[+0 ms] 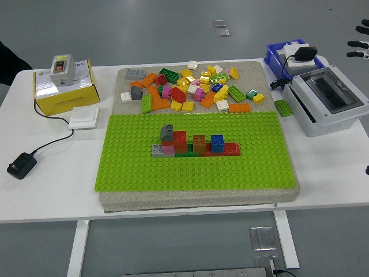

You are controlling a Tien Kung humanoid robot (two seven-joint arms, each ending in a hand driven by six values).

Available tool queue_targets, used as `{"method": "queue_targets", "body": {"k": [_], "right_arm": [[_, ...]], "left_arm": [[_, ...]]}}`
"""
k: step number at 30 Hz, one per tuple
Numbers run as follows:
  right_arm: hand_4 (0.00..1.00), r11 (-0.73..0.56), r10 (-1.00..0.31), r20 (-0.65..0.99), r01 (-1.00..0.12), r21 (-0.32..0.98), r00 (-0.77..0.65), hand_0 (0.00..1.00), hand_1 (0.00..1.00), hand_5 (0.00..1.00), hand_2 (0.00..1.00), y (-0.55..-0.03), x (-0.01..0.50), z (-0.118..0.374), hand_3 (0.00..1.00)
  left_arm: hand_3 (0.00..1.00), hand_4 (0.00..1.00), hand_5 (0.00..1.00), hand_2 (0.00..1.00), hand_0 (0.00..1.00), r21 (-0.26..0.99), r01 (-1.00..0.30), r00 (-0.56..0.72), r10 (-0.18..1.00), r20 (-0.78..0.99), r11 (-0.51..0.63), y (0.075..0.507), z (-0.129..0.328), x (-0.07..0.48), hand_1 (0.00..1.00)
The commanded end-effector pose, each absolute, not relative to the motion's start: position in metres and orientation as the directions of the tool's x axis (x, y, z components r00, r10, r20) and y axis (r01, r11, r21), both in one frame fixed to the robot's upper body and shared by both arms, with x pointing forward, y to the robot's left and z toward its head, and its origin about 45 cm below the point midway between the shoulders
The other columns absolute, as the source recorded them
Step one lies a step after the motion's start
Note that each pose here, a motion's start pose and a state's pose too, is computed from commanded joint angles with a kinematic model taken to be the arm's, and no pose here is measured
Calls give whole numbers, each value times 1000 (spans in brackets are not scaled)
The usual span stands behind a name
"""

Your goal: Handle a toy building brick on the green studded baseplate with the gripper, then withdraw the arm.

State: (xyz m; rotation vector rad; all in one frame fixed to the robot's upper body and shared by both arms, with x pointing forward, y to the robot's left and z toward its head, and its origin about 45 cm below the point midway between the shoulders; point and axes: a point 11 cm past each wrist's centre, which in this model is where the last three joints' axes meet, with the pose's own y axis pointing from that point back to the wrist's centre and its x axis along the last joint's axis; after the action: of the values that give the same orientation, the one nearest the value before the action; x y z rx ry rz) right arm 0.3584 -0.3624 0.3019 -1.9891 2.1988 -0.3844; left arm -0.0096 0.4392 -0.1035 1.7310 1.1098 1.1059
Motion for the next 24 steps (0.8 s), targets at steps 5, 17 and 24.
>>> {"method": "queue_targets", "body": {"k": [5,17,24], "right_arm": [[686,76,-996,32,-959,-271,-88,648,668,841,765,-358,359,295,754],[696,51,-998,26,-970,-238,-59,654,670,869,762,-346,360,285,754],[696,52,-998,31,-973,-226,-61,653,671,872,764,-346,358,281,754]], "left_arm": [[653,118,687,620,692,914,256,242,936,254,-314,442,-102,-8,673],[656,121,689,625,696,899,276,263,926,270,-341,455,-96,-10,678],[659,133,695,630,698,891,283,276,920,279,-355,463,-93,-11,680]]}}
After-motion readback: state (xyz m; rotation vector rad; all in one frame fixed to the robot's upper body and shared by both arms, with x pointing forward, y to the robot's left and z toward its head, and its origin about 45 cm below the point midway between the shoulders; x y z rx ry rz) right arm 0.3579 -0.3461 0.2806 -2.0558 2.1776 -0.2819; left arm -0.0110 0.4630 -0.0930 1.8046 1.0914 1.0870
